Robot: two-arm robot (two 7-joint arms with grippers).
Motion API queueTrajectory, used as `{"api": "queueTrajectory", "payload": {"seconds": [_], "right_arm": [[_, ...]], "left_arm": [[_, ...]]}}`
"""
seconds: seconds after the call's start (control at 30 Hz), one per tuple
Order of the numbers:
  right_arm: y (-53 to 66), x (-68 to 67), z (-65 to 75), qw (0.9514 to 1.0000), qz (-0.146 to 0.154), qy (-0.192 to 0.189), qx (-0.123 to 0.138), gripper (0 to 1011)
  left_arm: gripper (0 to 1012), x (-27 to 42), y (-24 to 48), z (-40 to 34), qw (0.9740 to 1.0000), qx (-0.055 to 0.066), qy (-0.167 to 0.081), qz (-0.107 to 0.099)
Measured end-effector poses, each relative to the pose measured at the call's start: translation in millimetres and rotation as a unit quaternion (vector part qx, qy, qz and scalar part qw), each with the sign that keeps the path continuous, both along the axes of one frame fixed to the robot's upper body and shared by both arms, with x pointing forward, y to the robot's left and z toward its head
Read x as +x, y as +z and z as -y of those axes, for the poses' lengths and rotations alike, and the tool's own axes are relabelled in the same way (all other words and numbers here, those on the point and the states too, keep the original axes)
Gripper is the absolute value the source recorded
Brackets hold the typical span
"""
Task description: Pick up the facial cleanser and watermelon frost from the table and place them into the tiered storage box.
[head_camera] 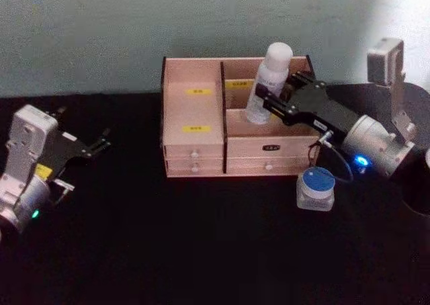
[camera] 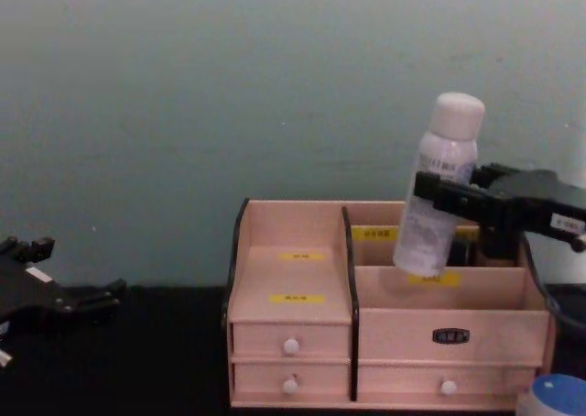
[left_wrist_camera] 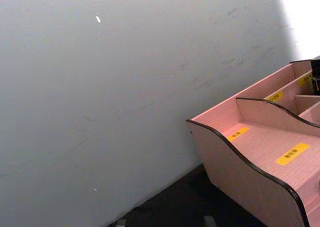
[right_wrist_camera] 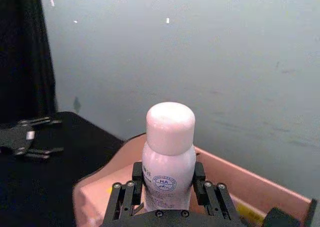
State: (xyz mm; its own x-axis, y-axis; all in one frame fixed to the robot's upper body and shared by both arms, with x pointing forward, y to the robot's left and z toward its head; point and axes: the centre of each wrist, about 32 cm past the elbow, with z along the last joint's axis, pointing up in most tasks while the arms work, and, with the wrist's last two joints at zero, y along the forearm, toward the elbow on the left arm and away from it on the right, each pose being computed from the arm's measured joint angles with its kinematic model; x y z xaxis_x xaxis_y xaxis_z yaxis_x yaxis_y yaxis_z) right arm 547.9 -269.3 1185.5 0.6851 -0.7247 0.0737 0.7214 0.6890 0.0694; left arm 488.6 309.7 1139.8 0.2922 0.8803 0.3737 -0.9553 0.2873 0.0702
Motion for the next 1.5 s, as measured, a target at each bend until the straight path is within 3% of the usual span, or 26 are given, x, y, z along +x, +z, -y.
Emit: {"api": "queueTrajectory", "payload": {"seconds": [0.37,0.7,1.0,1.5], "right_arm": [[3.4,29.7,-9.7,0.9997,0.012,-0.022,-0.004,593],[2.4,47.7,-18.1,0.9995,0.009,-0.030,-0.010,593],[-1.4,57.3,-22.3,0.9993,-0.003,-0.035,-0.012,593],[-10.0,61.2,-24.6,0.9987,-0.031,-0.035,-0.018,593]], "left_arm": [[1001,0.0,0.0,0.0,1.0000,0.000,0.000,0.000],[1001,0.0,0.0,0.0,1.0000,0.000,0.000,0.000],[1001,0.0,0.0,0.0,1.0000,0.000,0.000,0.000],[1001,0.0,0.0,0.0,1.0000,0.000,0.000,0.000]]}}
